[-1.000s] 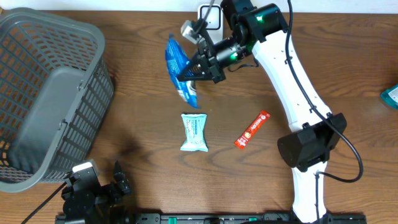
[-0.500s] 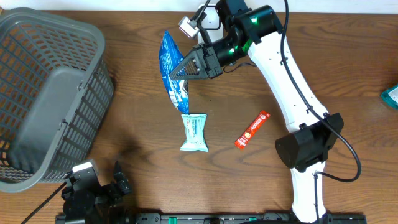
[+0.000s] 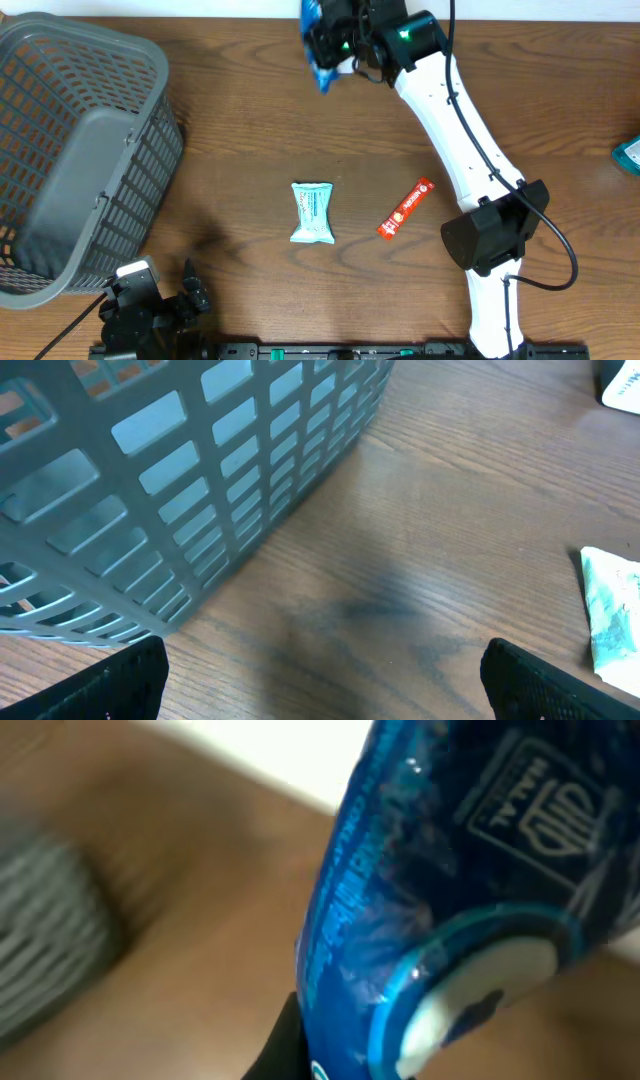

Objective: Scan the item barcode
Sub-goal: 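Lift the Oreo pack and hold it in front of the scanner, then carry the Oreo pack to the right side and set it down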

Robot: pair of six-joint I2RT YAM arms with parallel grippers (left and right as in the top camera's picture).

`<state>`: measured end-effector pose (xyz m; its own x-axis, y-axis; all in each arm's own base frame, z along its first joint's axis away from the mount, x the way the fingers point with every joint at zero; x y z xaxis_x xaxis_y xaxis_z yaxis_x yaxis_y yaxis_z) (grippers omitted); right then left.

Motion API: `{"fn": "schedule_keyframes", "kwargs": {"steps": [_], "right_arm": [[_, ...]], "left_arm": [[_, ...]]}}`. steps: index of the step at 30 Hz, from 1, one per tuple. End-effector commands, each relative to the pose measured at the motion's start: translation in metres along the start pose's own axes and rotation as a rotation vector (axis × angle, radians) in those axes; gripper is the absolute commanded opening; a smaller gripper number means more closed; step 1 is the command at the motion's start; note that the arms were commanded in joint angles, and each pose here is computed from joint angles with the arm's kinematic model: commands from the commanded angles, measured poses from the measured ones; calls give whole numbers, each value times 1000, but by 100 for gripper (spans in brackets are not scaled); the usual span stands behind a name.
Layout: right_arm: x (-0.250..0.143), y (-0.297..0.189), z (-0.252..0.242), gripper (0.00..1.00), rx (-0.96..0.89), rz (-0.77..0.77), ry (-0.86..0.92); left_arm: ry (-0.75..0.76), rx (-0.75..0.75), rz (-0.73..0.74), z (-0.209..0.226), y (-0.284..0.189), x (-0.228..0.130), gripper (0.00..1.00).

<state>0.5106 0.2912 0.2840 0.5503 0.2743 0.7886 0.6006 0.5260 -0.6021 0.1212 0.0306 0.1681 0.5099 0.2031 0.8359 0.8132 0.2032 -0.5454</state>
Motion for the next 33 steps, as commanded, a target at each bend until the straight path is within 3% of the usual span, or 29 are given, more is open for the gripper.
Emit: {"fn": "schedule_keyframes", "kwargs": {"steps": [1, 13, 24, 33], "right_arm": [[15, 7, -43, 1, -271, -73, -56], [24, 67, -101, 1, -417, -256, -22], [-10, 121, -125, 1, -414, -276, 91], [-20, 128, -152, 1, -423, -299, 188]], "left_arm": [[-3, -7, 4, -1, 1, -1, 100], [-3, -7, 4, -1, 1, -1, 100], [-3, -7, 4, -1, 1, -1, 100], [-3, -7, 4, -1, 1, -1, 100]]}}
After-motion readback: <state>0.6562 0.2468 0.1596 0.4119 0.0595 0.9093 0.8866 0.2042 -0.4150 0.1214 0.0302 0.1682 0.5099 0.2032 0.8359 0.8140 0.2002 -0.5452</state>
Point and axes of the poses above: each gripper's point midway between its finger pads, its own y axis out along the fingers, its own z axis along the line the jaws close on, x = y × z, the point moved 2 cm from there along -y, back along the fingers, and after that the axes turned 1 degree about y, right-handed, at the moved point
